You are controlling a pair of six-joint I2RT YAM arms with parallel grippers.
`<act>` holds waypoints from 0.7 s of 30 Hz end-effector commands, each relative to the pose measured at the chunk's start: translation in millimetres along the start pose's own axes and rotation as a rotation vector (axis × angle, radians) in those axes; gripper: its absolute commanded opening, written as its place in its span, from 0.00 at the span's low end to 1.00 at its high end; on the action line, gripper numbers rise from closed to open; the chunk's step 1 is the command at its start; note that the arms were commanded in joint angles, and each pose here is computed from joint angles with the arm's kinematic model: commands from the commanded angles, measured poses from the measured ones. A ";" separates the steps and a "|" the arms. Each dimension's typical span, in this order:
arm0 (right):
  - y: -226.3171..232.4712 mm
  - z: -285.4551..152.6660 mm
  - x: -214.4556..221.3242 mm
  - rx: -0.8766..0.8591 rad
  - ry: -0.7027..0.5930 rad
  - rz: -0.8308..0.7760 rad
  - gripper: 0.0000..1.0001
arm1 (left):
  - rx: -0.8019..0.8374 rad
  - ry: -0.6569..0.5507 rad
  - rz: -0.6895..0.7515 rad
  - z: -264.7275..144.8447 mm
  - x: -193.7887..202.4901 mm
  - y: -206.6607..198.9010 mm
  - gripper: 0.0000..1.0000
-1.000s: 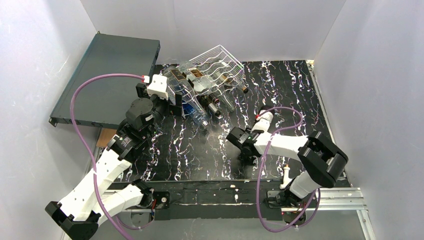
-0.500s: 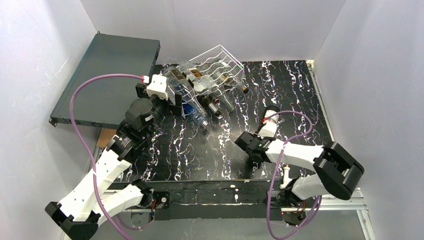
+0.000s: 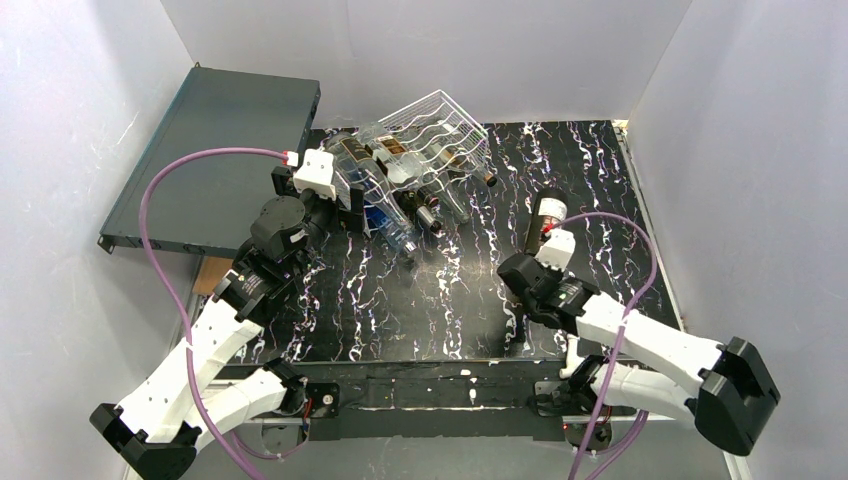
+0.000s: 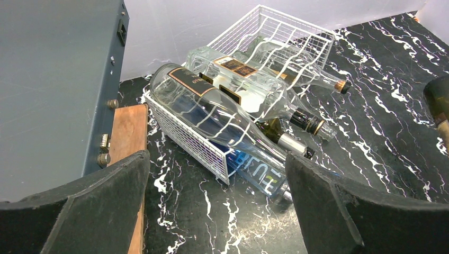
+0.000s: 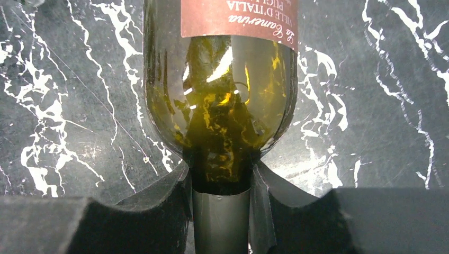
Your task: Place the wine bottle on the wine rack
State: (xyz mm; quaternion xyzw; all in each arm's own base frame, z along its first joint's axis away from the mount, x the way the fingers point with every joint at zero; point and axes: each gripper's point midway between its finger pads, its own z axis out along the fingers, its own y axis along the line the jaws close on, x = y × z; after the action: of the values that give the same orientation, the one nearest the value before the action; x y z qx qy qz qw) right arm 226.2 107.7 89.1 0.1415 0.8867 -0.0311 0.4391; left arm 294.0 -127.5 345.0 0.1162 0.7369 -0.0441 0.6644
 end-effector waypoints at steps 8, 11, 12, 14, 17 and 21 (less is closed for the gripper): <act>24.1 -33.7 -109.0 -0.145 -0.268 -0.057 0.01 | 0.004 -0.019 -0.017 -2.7 -8.3 -0.9 0.99; 37.4 -40.2 -127.1 -0.198 -0.286 -0.091 0.01 | 0.005 -0.018 -0.017 -2.8 -8.7 -1.3 0.99; 43.5 -42.3 -131.6 -0.226 -0.288 -0.103 0.01 | 0.005 -0.018 -0.017 -2.8 -8.4 -1.1 0.99; 55.6 -45.5 -140.4 -0.284 -0.297 -0.126 0.01 | 0.004 -0.017 -0.017 -2.7 -8.1 -1.2 0.99; 76.4 -48.7 -152.0 -0.378 -0.306 -0.165 0.01 | 0.003 -0.020 -0.016 -3.6 -9.0 -0.8 0.99; 100.3 -53.0 -172.0 -0.477 -0.327 -0.188 0.01 | 0.001 -0.023 -0.016 -3.9 -9.6 -0.1 0.99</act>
State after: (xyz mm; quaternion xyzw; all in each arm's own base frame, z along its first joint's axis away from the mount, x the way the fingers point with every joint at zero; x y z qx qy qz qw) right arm 278.2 140.2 184.0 -0.0333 0.8627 0.0315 0.5036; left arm 293.4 -128.9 345.0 0.1177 0.7367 -0.0460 0.6643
